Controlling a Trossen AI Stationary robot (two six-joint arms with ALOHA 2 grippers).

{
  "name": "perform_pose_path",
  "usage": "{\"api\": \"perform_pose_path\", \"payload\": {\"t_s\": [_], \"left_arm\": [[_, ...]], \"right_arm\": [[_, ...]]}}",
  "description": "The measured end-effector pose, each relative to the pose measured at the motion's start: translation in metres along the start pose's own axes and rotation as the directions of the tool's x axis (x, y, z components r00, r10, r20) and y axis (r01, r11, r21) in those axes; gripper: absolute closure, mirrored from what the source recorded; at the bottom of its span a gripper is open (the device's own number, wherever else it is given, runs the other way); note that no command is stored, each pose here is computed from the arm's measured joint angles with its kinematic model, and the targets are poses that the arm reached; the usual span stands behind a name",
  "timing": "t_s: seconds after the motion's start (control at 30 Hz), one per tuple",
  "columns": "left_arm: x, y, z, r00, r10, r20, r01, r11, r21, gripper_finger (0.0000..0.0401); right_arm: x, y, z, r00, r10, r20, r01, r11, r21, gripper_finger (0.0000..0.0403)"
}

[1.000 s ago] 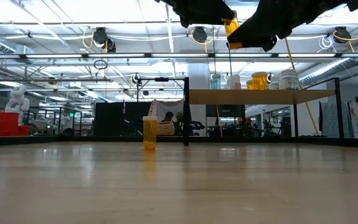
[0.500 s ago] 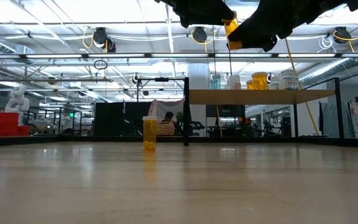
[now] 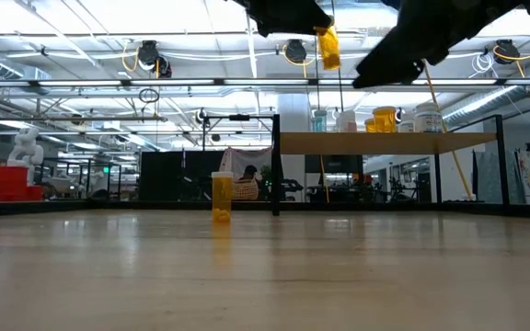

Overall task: Pick and place medicine bottles onto shelf by color
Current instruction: Put the bottom small orange pill bottle on the shelf

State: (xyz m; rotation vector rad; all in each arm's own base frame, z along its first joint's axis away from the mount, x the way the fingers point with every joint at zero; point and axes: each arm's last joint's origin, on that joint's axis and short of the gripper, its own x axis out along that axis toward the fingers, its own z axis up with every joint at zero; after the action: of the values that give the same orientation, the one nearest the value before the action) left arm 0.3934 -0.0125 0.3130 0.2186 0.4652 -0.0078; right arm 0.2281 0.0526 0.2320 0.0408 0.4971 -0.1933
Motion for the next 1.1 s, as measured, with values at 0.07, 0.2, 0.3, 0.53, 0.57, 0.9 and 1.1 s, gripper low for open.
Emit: {"api": "perform_pose_path", "payload": {"t_s": [0.07,0.2,0.3,0.53,0.57,0.9,1.1], "left_arm": [[-0.006,0.006,0.002,1.0,0.013,0.005,-0.013,1.0,0.01,0.0276],[-0.021,0.025,0.007,0.998,0.062,0.03,-0.062,0.998,0.014,0.0276],[-0.029,0.044,0.006,0.993,0.119,0.022,-0.12,0.993,0.004,0.0276],[-0.041,0.094,-0.002,0.964,0.266,0.008,-0.265,0.963,-0.054,0.0276],[-0.042,0.101,-0.005,0.959,0.282,0.001,-0.281,0.958,-0.062,0.0276],[-0.054,0.149,-0.019,0.919,0.393,-0.016,-0.392,0.914,-0.107,0.0276],[-0.063,0.163,-0.015,0.903,0.43,0.001,-0.427,0.897,-0.117,0.0276]], "right_arm": [[-0.005,-0.003,-0.002,1.0,-0.006,-0.025,0.006,1.0,0.01,0.0154],[-0.018,-0.008,-0.004,0.998,-0.009,-0.058,0.011,0.999,0.03,0.0154],[-0.026,-0.008,-0.005,0.998,0.001,-0.07,0.001,1.0,0.027,0.0154],[-0.036,-0.007,-0.005,0.998,0.023,-0.062,-0.022,1.0,0.011,0.0154],[-0.036,-0.007,-0.005,0.998,0.022,-0.061,-0.022,1.0,0.011,0.0154],[-0.036,-0.007,-0.004,0.998,0.021,-0.059,-0.022,1.0,-0.011,0.0154],[-0.036,-0.007,-0.004,0.998,0.023,-0.052,-0.023,1.0,-0.014,0.0154]]}}
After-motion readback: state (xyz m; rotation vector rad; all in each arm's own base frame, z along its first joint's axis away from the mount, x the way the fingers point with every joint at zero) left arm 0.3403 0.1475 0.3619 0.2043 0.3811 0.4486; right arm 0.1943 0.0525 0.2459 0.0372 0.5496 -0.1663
